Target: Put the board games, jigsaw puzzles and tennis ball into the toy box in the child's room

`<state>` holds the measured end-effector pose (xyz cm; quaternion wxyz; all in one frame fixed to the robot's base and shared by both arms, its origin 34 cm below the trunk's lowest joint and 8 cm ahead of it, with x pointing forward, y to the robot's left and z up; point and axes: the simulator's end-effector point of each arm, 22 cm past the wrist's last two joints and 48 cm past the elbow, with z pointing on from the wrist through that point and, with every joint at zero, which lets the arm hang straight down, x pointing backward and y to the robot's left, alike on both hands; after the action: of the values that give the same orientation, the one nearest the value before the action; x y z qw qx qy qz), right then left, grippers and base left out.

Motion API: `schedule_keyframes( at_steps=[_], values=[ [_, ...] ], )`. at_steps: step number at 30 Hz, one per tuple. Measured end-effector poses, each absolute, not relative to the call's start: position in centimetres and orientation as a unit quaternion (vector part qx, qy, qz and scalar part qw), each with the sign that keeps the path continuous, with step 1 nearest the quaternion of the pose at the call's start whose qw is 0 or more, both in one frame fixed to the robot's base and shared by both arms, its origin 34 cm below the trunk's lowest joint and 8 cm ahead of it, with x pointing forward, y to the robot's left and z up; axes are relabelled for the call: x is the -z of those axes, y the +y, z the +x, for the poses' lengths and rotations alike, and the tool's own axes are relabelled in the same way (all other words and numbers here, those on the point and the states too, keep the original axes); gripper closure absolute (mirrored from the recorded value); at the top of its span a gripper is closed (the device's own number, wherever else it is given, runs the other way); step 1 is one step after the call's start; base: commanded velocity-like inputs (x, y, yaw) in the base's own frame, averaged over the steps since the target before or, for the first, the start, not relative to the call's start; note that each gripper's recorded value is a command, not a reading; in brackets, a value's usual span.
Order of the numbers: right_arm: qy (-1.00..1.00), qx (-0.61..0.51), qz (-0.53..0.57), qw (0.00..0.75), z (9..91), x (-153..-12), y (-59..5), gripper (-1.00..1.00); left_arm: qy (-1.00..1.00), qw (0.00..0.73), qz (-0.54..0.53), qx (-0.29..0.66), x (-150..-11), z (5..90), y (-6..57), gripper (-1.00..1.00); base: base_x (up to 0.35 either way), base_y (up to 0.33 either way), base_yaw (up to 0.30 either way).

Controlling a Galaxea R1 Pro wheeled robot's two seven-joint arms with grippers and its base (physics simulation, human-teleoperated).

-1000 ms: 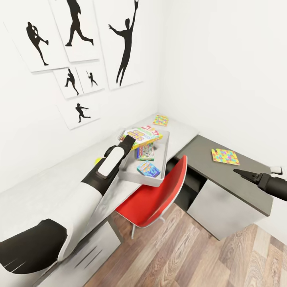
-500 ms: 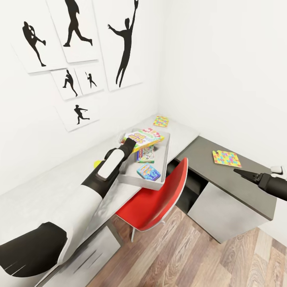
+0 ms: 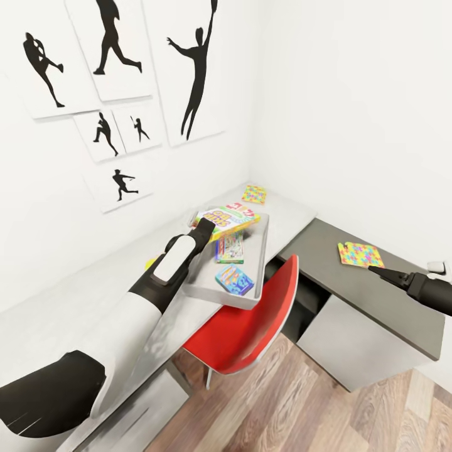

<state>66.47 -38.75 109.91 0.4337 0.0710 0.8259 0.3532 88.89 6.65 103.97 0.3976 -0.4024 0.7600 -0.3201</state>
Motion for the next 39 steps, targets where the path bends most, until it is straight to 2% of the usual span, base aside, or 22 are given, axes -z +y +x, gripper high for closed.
schedule_keyframes(
  at_steps=[39],
  values=[
    [0.834,-0.352,0.078,0.417,66.8,-107.7,-38.8,-1.0,0.771,0.377,-0.409,0.311,-100.3,88.8,6.4,1.0,0.024,0.0,0.0]
  ],
)
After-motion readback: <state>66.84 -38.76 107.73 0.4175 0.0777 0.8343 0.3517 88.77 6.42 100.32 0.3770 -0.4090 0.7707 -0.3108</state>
